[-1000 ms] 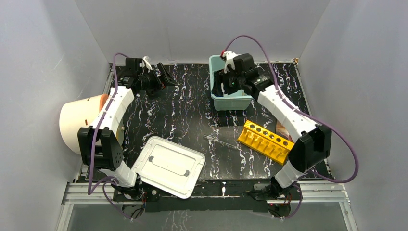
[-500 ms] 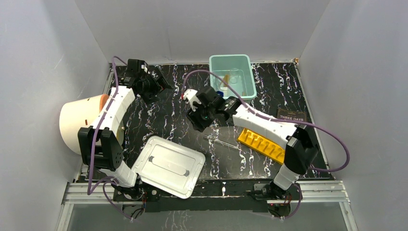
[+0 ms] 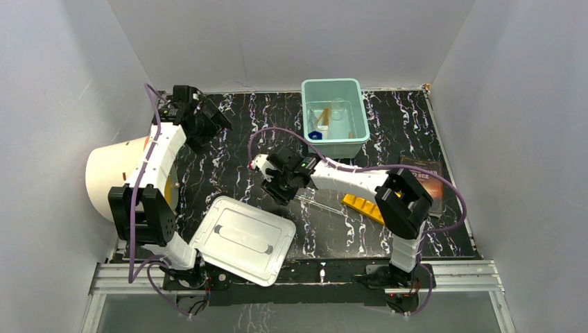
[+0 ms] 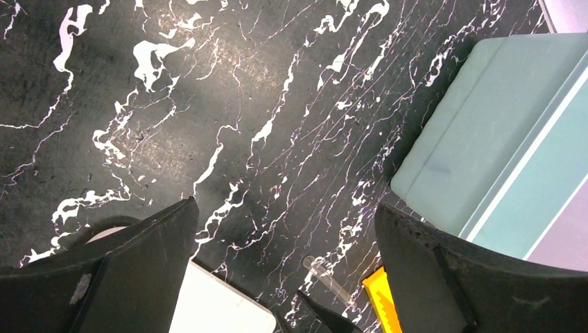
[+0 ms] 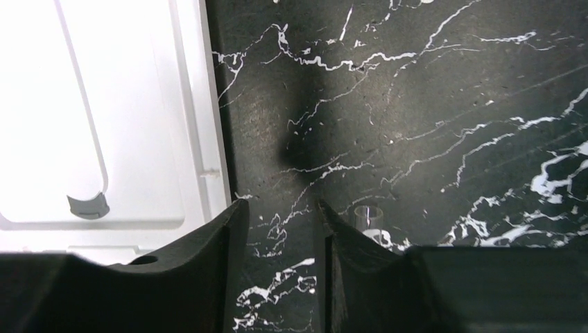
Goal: Organize the chemistry lab equipment
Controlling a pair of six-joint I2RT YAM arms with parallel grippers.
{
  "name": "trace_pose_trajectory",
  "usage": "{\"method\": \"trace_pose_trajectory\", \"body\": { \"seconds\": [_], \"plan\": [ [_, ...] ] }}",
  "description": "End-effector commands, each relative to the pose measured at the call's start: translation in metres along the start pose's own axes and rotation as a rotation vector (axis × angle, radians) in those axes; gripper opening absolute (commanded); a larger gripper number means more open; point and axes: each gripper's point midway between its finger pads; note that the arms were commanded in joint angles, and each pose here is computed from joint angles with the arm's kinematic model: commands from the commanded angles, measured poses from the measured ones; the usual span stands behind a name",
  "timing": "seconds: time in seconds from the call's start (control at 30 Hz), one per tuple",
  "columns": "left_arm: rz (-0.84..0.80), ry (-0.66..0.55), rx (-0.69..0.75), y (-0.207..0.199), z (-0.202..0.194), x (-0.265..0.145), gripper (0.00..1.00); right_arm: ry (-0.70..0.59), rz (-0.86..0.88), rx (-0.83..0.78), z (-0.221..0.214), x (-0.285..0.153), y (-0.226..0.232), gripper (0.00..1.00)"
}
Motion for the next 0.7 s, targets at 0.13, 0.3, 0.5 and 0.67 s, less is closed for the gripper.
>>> {"method": "trace_pose_trajectory", "body": {
  "seconds": [0.13,0.3,0.5,0.67],
  "plan": [
    [-0.023,-0.044,-0.011,-0.004,0.007,-0.023,0.98,0.016,0.081,-0.025,-0.001,0.019,0.013,0.46],
    [-0.029,-0.03,-0.015,-0.004,0.005,-0.02,0.98,0.067,0.129,-0.059,-0.011,0.027,0.026,0.55],
    [-0.032,-0.023,-0.019,-0.004,0.004,-0.019,0.98,0.114,0.128,-0.078,-0.024,0.036,0.031,0.55],
    [-0.031,-0.017,-0.021,-0.003,0.002,-0.019,0.98,0.129,0.086,-0.088,-0.031,0.041,0.026,0.4]
  ]
}}
Point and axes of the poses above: each gripper's point midway between its finger pads, its own x axis out along the fingers, its own y axis along the line the jaws close on, z = x × y, and after that the axes turned 8 degrees about x, right-handed
